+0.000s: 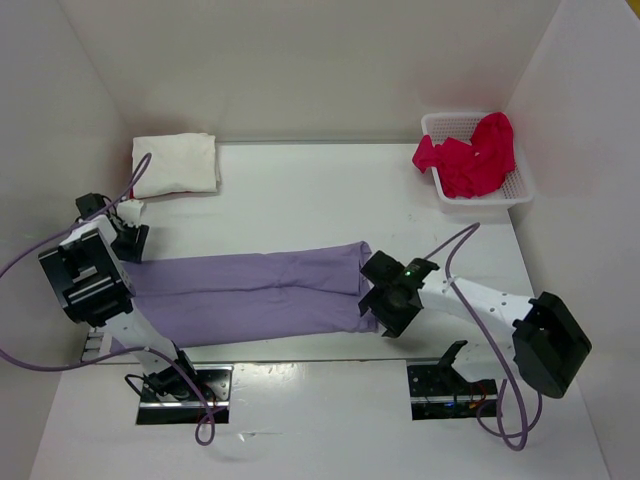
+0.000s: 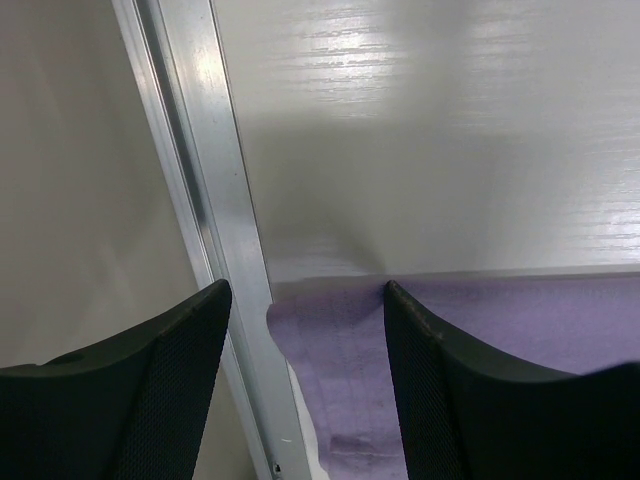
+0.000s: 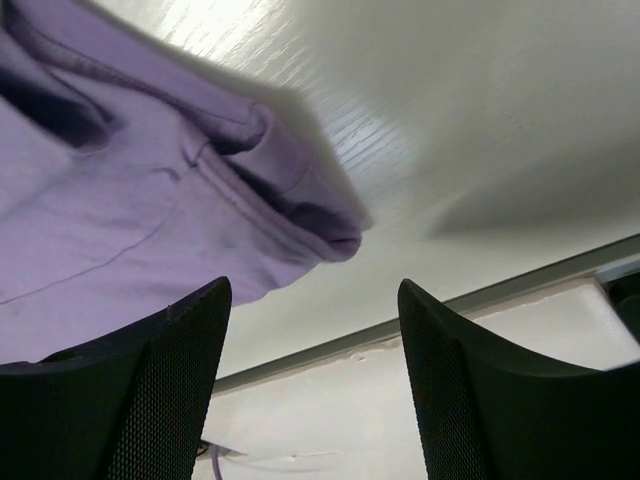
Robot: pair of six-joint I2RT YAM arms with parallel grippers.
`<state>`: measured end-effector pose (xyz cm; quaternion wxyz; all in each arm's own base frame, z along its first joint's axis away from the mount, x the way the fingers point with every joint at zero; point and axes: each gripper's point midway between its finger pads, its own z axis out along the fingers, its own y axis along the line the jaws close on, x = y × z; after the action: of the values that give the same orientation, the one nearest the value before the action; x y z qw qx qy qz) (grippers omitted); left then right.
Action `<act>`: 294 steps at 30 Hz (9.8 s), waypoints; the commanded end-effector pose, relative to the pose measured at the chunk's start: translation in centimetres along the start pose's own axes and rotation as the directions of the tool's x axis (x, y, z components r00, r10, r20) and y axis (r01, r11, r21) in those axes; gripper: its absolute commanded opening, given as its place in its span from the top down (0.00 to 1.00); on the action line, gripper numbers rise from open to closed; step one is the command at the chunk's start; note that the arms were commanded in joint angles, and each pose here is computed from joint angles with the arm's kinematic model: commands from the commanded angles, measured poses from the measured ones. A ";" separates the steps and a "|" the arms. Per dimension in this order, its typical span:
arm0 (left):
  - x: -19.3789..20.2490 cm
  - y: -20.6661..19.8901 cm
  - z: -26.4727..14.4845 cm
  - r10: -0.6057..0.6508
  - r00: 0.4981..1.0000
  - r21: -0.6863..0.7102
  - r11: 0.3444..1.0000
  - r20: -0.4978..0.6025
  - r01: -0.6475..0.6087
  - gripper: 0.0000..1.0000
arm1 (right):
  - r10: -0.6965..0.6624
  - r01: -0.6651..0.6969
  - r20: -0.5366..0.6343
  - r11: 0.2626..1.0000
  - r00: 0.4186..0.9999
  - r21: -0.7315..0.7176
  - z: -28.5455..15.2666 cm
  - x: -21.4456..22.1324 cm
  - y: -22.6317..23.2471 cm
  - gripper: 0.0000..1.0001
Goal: Fold and stack the t-shirts
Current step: Fold the other side of the tshirt into a rectangle, then rotate the tshirt 90 degrees, then grab the bottom of the folded rectangular tshirt with both arms, then fold the folded rectangular tshirt in 1/3 of the way, then grab one side of the 2/3 rectangular tshirt with both arms
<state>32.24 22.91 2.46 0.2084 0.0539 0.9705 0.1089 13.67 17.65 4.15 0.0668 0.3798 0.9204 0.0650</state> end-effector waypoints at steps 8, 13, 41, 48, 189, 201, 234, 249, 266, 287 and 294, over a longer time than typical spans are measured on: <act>4.3 -0.7 0.7 0.012 0.992 0.041 0.999 -0.128 -0.007 0.30 | -0.087 0.087 -0.006 0.996 0.996 0.037 3.9 -1.4 0.3 0.36; 4.3 -0.4 0.5 0.022 0.992 0.029 0.999 -0.127 -0.018 0.30 | -0.104 0.106 -0.026 0.993 0.994 0.058 5.3 -1.8 0.9 0.73; 4.2 -15.7 -2.7 0.436 0.869 0.401 0.857 -0.235 -0.322 0.46 | -0.386 0.464 0.538 0.886 0.749 -0.010 8.8 -33.6 33.2 0.47; 6.8 -18.1 -4.5 0.531 0.815 0.519 0.776 -0.233 -0.358 0.47 | -0.345 0.457 0.662 0.889 0.665 0.004 -3.3 -34.8 33.3 0.00; 12.0 -40.9 -17.7 0.224 -0.791 -0.357 -0.800 0.569 -0.483 1.00 | -0.668 0.593 -0.229 0.738 0.708 -0.320 3.4 9.5 2.7 1.00; 0.3 -39.9 -19.2 0.662 -0.349 -0.200 -0.292 0.664 -0.935 1.00 | -0.634 0.583 -0.020 0.723 0.773 -0.371 -1.5 -1.0 10.3 1.00; -20.3 -36.7 -8.3 0.732 -0.093 -0.371 0.227 0.674 -0.900 0.98 | -0.614 0.557 0.040 0.685 0.788 -0.470 3.2 -16.3 24.6 0.94; -19.6 -32.5 -5.2 0.868 -0.009 -0.439 0.241 0.496 -0.866 0.50 | -0.593 0.671 0.325 0.577 0.736 -0.466 -5.3 -18.8 27.4 0.72; -11.0 -31.6 -10.7 0.874 -0.028 -0.150 0.051 0.484 -0.987 0.26 | -0.674 0.634 0.121 0.598 0.729 -0.490 -0.2 -9.2 23.7 0.55; -3.8 -36.0 -6.7 0.874 -0.090 -0.026 -0.088 0.478 -0.996 0.28 | -0.593 0.524 -0.041 0.739 0.804 -0.424 3.7 -6.7 15.8 0.36; -4.0 -36.1 -6.3 0.877 -0.082 -0.035 -0.075 0.473 -0.997 0.57 | -0.573 0.497 -0.073 0.762 0.816 -0.415 5.3 -6.5 15.8 0.33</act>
<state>31.56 -14.11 2.20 0.2314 0.7869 0.5692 0.0576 29.44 24.04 2.53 0.0511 0.0695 0.9645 0.2497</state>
